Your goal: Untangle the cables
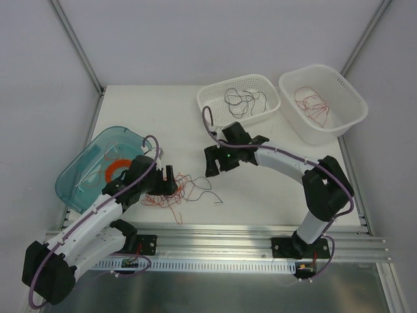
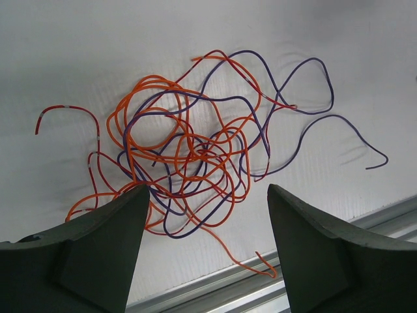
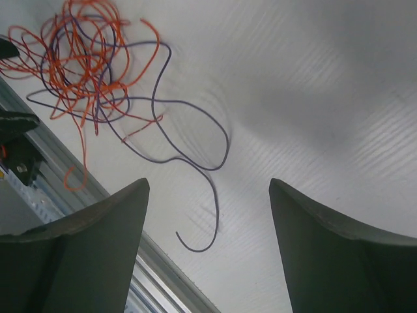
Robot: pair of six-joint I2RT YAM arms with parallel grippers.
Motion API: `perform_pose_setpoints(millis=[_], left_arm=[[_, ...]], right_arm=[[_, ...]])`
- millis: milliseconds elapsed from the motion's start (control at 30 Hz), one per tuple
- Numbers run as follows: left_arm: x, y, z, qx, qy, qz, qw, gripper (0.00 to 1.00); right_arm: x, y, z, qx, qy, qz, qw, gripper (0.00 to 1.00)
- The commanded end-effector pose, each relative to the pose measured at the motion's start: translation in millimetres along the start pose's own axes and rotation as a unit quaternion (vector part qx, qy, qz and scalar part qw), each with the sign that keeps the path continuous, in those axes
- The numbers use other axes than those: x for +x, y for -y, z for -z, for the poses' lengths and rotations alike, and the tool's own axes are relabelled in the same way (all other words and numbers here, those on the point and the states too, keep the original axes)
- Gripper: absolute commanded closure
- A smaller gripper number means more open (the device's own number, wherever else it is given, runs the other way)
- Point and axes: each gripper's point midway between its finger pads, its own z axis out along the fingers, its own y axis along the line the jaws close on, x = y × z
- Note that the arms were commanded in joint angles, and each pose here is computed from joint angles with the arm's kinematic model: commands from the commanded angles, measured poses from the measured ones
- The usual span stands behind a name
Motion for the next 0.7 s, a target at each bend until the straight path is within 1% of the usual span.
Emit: perform_pose_setpoints(millis=[0, 167, 233, 333, 500, 533, 667], left_arm=[[-6, 9, -2, 0.02, 0.005, 0.017, 1.0, 0.27], [0, 11, -6, 0.024, -0.011, 0.03, 0.999, 0.27], [2, 11, -8, 0.023, -0.019, 0.035, 0.999, 0.27], [8, 13, -11, 0.027, -0.031, 0.048, 0.998, 0.26], [13, 15, -14, 0.031, -0.042, 0.056, 0.997, 0.26], [14, 14, -14, 0.03, -0.043, 0.058, 0.997, 0.26], [16, 15, -16, 0.032, -0.048, 0.061, 0.996, 0.25]], right_arm=[[3, -9, 2, 0.01, 0.017, 0.041, 0.999, 0.23], [12, -10, -22, 0.041, -0.003, 0.074, 0.996, 0.31], [16, -14, -33, 0.039, -0.013, 0.098, 0.994, 0.36], [14, -21, -41, 0.047, -0.017, 0.137, 0.989, 0.41], [19, -18, -62, 0.071, -0.029, 0.168, 0.983, 0.44], [18, -15, -63, 0.088, -0.026, 0.175, 0.98, 0.45], [18, -9, -71, 0.113, -0.021, 0.185, 0.976, 0.45]])
